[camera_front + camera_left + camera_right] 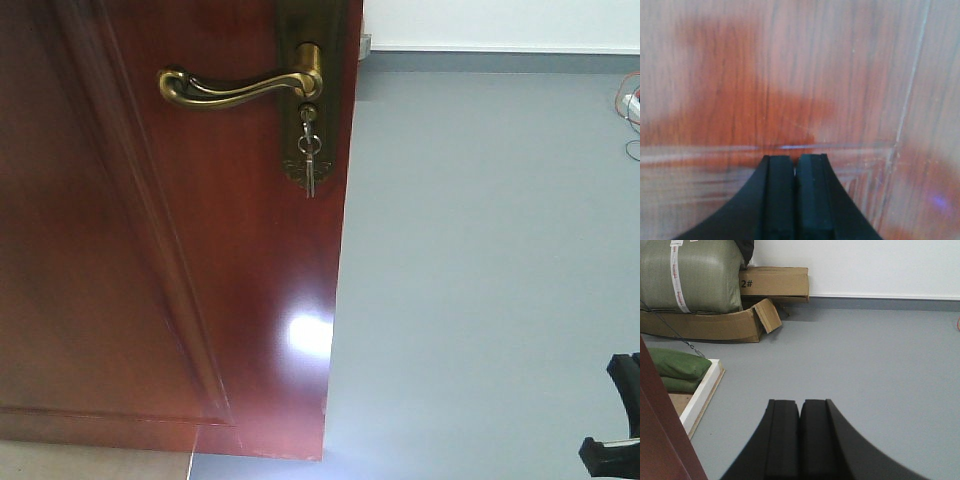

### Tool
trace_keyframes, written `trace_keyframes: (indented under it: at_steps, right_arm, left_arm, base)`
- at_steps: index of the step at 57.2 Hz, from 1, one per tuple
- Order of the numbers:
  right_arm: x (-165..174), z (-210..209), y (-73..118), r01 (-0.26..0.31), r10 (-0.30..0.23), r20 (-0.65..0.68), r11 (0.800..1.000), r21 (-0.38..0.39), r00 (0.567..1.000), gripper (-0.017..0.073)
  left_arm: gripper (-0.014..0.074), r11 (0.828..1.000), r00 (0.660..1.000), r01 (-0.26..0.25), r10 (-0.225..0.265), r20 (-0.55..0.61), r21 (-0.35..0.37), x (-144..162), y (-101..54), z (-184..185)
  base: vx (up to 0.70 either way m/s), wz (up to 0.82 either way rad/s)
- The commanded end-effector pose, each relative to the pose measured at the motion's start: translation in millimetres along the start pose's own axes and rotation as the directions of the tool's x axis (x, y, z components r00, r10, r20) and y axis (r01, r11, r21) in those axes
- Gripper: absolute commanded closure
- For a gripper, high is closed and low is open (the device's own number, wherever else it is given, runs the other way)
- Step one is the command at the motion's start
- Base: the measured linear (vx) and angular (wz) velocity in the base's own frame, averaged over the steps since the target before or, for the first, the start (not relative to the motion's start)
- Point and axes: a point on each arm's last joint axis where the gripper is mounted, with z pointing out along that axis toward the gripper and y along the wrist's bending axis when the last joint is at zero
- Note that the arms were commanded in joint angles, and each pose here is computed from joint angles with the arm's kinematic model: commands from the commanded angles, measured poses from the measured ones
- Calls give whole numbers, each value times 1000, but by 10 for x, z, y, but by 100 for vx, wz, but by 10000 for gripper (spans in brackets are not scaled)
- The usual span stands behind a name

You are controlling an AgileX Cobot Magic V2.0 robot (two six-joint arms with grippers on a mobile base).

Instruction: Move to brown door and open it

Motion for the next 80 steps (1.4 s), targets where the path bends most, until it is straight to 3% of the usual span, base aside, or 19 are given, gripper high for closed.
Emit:
trace_keyframes:
  at_steps: [1,27,35,36,41,47,52,61,80]
  right_arm:
    - [-66,-3,-5,12,-13,84,1000,5,996,559]
    - [-66,-3,-5,12,-13,84,1000,5,996,559]
    - [-66,-3,-5,12,-13,84,1000,5,996,559]
    - [-66,-3,-5,12,-13,84,1000,5,996,559]
    - [-66,-3,-5,12,-13,84,1000,5,996,559]
    - [-66,-3,-5,12,-13,84,1000,5,996,559]
    - [-66,-3,-5,12,-13,84,1000,5,996,559]
    - [-60,-2,-4,12,-13,78,1000,5,997,559]
    - [-61,-2,-4,12,-13,79,1000,5,997,559]
  left_arm:
    - [597,1000,998,13,-12,56,-7,-158,-21,-52]
    - [597,1000,998,6,-6,56,-8,-158,-20,-52]
    - [597,988,988,-154,154,28,7,-131,-38,-51]
    - [597,982,982,-190,190,20,11,-123,-41,-51]
    - [597,960,960,-275,277,-32,44,-67,-58,-52]
    - [597,948,944,-317,318,-83,35,-24,-34,-54]
    - [597,961,957,-276,275,-91,-8,-29,3,-54]
    - [597,964,968,-253,252,-11,-78,-114,44,-53]
    - [597,968,970,-234,239,48,-90,-169,43,-55]
  base:
    - [0,0]
    - [0,0]
    - [0,0]
    - [0,0]
    - [0,0]
    - [0,0]
    - [0,0]
    - [0,0]
    - [0,0]
